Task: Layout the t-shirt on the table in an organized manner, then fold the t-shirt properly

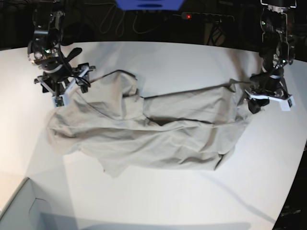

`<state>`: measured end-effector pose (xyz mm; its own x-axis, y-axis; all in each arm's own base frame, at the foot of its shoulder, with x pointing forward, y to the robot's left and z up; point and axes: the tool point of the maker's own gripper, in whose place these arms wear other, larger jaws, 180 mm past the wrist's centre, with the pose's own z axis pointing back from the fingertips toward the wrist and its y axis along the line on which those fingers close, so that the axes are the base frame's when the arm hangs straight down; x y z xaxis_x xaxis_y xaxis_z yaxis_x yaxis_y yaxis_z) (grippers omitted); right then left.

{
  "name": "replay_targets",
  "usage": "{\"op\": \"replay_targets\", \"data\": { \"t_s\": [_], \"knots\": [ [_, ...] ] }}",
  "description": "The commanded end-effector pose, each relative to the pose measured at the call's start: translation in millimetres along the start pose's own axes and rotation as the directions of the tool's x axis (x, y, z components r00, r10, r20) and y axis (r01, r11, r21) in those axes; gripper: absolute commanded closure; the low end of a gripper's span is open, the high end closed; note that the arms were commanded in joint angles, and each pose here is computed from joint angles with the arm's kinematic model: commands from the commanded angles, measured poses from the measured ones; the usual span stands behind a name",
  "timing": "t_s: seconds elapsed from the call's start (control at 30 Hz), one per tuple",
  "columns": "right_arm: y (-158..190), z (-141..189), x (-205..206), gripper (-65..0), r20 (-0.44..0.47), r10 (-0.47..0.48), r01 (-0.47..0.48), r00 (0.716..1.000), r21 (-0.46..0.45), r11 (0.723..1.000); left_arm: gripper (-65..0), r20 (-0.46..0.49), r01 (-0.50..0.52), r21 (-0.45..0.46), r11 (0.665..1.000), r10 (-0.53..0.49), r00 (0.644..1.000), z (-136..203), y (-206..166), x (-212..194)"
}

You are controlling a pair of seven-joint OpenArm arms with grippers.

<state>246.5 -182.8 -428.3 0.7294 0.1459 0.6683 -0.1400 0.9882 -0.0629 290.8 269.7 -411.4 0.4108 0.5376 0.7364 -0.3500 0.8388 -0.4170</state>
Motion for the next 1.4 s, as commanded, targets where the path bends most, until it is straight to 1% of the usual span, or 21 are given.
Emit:
{"op": "replay_targets", "data": {
  "t_s": [0.0,0.1,0.23,0.3,0.33,0.4,0.47,0.57,0.6,0.77,0.83,1.0,1.23,1.3,1.37],
  "knots": [
    [-1.8,2.1,13.3,-44.1,0.045,0.01,-0.011,0.999,0.003,1.0,-28.0,0.039,0.007,-0.014,1.0,-0.007,0.999,-2.2,-2.2,14.6],
    [-1.7,1.7,12.3,-44.1,0.042,0.01,-0.01,0.999,0.004,1.0,-28.0,0.024,0.002,0.003,1.0,-0.002,1.0,-4.1,4.8,8.7],
    [-1.6,1.5,12.0,-44.1,0.042,0.009,-0.009,0.999,0.004,1.0,-27.5,0.03,-0.004,-0.004,1.0,0.004,1.0,-6.6,1.4,10.8],
    [-1.6,1.5,11.8,-44.1,0.04,0.009,-0.009,0.999,0.004,1.0,-27.2,0.03,0.011,-0.001,1.0,-0.011,0.999,-6.6,1.3,10.8],
    [-1.6,1.5,11.8,-44.1,0.04,0.009,-0.009,0.999,0.004,1.0,-26.0,0.032,0.025,0.001,1.0,-0.025,0.999,-6.9,0.8,11.3],
    [-1.6,1.5,11.8,-44.1,0.04,0.009,-0.009,0.999,0.004,1.0,-21.2,0.038,0.034,0.002,0.999,-0.034,0.999,-8.8,-1.7,11.6],
    [-1.6,1.5,11.8,-44.1,0.04,0.009,-0.009,0.999,0.004,1.0,-14.3,0.051,0.046,-0.005,0.999,-0.046,0.998,-12.8,-9.6,14.4],
    [-1.1,1.4,11.5,-44.1,0.039,0.008,-0.008,0.999,0.005,1.0,-1.8,0.054,0.082,0.002,0.997,-0.082,0.995,-15.2,-13.3,13.1],
    [-1.0,1.6,10.7,-44.1,0.038,0.008,-0.008,0.999,0.005,1.0,0.0,0.051,0.082,0.002,0.997,-0.082,0.995,-15.5,-15.3,9.9],
    [-0.8,1.8,9.3,-44.1,0.035,0.007,-0.008,0.999,0.006,1.0,0.0,0.053,0.085,-0.003,0.996,-0.085,0.995,-13.9,-18.6,8.2],
    [-0.4,2.0,8.6,-44.1,0.033,0.008,-0.009,0.999,0.007,1.0,0.0,0.074,0.089,-0.021,0.996,-0.087,0.993,-11.5,-26.5,15.0],
    [1.4,1.9,7.7,-44.3,0.031,0.005,-0.005,1.0,0.011,1.0,0.0,0.113,0.115,-0.057,0.992,-0.108,0.988,9.4,-39.9,23.3],
    [8.4,1.6,10.7,-44.4,0.041,-0.009,0.008,0.999,0.022,1.0,0.0,0.14,0.141,-0.089,0.986,-0.128,0.982,30.5,-51.9,27.0],
    [14.7,-1.0,10.8,-44.4,0.038,-0.002,0.001,0.999,0.039,0.999,0.0,0.135,0.142,-0.083,0.986,-0.13,0.982,31.2,-48.9,25.1],
    [27.6,-4.4,8.0,-44.4,0.027,0.017,-0.019,0.999,0.078,0.997,0.0,0.129,0.144,-0.079,0.986,-0.133,0.983,30.8,-47.0,22.9]
  ]
}}
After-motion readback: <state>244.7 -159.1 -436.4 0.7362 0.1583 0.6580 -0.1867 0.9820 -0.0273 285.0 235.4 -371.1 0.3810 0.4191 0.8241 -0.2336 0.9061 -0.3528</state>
